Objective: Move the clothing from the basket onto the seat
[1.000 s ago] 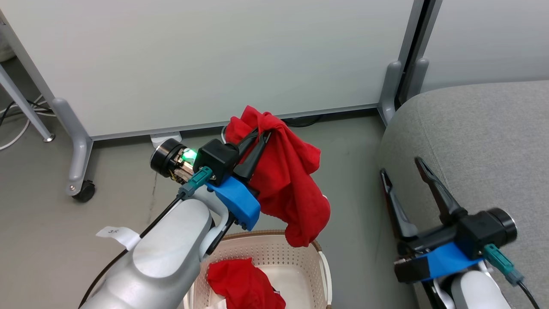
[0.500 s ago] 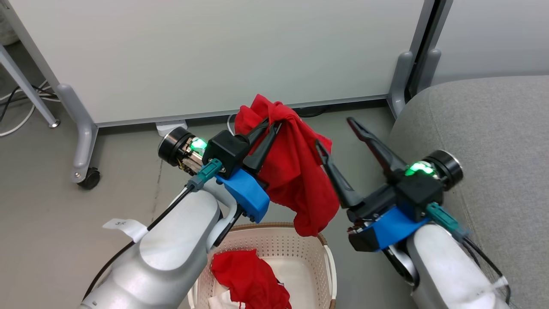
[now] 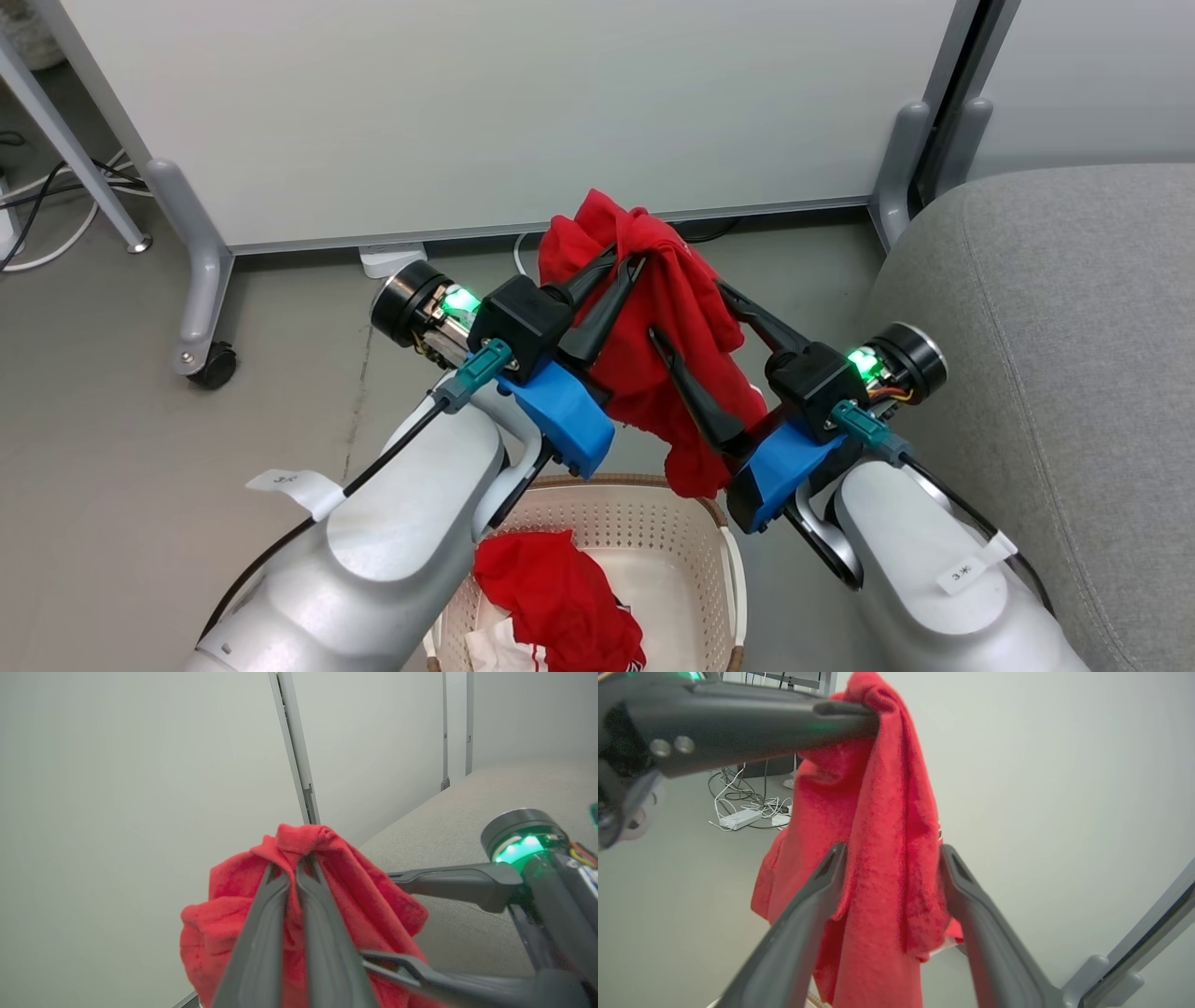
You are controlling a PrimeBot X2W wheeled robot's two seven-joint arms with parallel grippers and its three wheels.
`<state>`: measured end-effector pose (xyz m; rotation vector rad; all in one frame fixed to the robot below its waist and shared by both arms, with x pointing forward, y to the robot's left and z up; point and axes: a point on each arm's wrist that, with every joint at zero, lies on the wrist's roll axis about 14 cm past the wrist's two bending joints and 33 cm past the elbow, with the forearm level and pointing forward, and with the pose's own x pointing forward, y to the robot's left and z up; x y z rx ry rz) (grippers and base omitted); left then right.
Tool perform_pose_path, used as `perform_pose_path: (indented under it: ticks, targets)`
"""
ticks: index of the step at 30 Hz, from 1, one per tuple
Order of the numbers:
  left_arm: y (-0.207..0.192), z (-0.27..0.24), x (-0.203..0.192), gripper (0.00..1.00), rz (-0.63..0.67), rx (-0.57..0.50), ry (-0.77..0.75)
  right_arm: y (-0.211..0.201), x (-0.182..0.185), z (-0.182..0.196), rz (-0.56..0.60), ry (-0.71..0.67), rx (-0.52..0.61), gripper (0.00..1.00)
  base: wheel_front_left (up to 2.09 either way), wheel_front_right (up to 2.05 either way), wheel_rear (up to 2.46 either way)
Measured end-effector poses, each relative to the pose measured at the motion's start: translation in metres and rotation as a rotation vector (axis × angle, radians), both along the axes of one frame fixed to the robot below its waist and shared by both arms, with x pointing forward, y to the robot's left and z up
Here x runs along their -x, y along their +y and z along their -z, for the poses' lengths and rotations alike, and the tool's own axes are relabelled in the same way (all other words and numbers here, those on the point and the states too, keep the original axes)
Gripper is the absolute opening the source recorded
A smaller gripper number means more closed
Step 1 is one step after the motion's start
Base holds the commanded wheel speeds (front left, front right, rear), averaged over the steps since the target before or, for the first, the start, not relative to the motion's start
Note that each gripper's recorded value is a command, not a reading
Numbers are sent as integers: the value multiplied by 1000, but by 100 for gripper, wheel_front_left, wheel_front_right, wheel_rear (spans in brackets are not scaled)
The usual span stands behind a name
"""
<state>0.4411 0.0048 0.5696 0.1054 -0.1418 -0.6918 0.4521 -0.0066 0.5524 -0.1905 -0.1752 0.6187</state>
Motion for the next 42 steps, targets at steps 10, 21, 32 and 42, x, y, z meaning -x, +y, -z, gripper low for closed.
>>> perform_pose_path:
  ticks: [10, 21, 32, 42]
  targets:
    - [-3, -5, 2, 0, 9, 12, -13, 5, 1, 25, 0, 97, -2, 0, 0, 0, 0]
    - [-3, -6, 2, 0, 7, 13, -16, 9, 3, 18, -13, 91, -30, 0, 0, 0, 0]
    - [0, -6, 1, 100, -10, 14, -16, 9, 4, 15, -13, 90, -43, 0, 0, 0, 0]
    - [1, -3, 2, 100, -18, 12, -16, -3, 4, 21, 31, 117, -79, 0, 0, 0, 0]
